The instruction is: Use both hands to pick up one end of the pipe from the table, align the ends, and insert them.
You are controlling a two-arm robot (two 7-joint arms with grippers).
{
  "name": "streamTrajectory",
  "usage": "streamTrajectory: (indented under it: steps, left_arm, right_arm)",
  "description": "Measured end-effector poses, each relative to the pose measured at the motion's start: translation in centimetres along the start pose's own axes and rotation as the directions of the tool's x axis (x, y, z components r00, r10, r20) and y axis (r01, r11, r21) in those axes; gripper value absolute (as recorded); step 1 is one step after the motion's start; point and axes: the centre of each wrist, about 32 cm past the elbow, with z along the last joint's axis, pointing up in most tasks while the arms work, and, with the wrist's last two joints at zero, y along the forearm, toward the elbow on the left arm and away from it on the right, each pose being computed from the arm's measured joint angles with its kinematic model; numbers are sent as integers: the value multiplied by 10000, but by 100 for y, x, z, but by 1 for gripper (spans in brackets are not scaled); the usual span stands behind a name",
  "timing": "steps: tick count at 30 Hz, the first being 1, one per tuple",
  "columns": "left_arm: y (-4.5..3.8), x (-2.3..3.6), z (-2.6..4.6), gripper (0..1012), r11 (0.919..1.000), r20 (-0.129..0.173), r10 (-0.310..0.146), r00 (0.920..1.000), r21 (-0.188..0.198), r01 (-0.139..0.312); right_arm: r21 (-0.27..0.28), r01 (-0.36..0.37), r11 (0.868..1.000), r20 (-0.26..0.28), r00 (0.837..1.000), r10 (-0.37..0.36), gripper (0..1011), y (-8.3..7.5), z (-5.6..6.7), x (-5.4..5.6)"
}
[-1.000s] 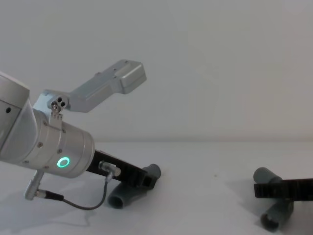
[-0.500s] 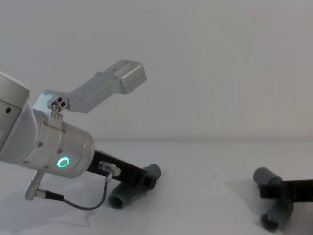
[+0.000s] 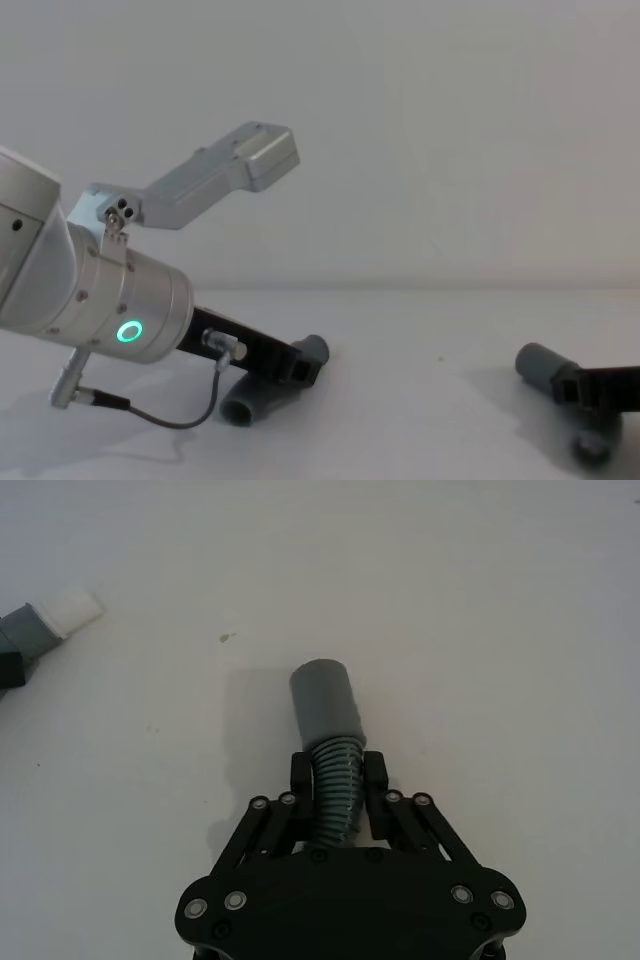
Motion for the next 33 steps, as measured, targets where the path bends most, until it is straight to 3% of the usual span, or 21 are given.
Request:
streamTrajectory:
  steps: [2,6,22,33]
  left_arm:
    - [0,0,0,364,10000,0,0,10000,1,0]
    - [0,0,0,364,10000,0,0,10000,1,0]
    - [0,0,0,364,10000,0,0,10000,1,0]
    - [0,0,0,364,10000,0,0,10000,1,0]
  right_arm:
    - [1,0,10000,0,10000,0,269,0,0,0]
    - [2,0,10000,0,10000,0,216,0,0,0]
    - [35,-66,10000,39,10000,66,213,-1,2,9]
    - [505,-851,9951,585,9949,822,213,-9,27,150]
